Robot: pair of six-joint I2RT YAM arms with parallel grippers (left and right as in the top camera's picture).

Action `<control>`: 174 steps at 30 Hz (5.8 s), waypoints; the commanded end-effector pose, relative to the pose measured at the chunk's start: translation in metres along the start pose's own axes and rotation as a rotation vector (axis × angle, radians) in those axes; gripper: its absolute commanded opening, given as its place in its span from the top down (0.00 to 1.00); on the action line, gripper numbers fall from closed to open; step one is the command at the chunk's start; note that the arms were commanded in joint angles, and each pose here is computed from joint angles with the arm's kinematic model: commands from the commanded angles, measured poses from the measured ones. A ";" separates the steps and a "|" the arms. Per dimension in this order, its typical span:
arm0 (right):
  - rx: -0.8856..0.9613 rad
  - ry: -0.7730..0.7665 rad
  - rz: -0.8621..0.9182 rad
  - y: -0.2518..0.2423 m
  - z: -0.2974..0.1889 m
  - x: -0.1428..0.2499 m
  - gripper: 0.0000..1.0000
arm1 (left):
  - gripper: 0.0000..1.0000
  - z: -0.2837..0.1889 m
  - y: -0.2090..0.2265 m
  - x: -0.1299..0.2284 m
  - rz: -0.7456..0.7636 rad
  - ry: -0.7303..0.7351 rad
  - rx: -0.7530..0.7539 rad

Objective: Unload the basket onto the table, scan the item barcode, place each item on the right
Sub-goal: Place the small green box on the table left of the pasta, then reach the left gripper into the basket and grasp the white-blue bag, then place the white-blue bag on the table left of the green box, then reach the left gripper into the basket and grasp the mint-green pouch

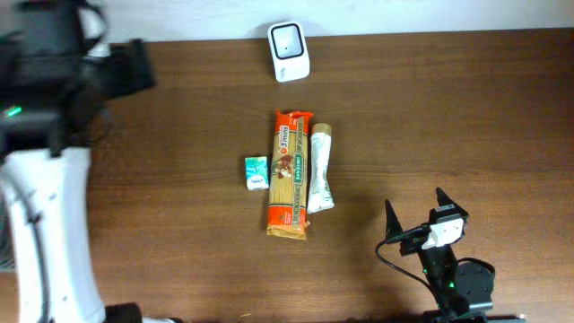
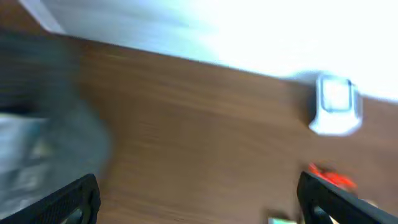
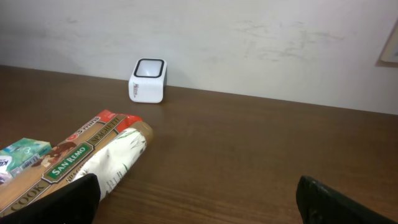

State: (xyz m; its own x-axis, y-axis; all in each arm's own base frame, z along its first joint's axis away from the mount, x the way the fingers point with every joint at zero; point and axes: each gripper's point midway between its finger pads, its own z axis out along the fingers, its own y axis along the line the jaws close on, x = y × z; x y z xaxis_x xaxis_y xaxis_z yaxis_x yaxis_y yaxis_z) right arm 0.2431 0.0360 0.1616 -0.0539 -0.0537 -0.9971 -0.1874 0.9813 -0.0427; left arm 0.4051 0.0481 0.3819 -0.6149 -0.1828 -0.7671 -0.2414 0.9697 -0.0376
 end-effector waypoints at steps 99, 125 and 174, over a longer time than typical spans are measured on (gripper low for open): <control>0.011 0.003 0.011 -0.002 0.000 0.003 0.01 | 1.00 0.031 -0.042 0.080 0.129 0.351 0.420; 0.011 0.003 0.011 -0.002 0.000 0.003 0.01 | 0.54 0.133 -0.121 0.310 0.046 0.700 0.344; 0.011 0.003 0.011 -0.002 0.000 0.003 0.01 | 0.16 0.067 0.327 0.106 -0.371 0.340 -0.516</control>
State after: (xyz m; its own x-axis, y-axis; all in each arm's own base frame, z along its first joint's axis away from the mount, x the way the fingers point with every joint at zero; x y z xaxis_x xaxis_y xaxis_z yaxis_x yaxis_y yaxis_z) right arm 0.2431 0.0360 0.1616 -0.0538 -0.0540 -0.9971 -0.1875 0.9813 -0.0431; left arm 0.3120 0.3496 0.2652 -0.5331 -0.6292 -0.5656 -0.7884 0.6120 0.0622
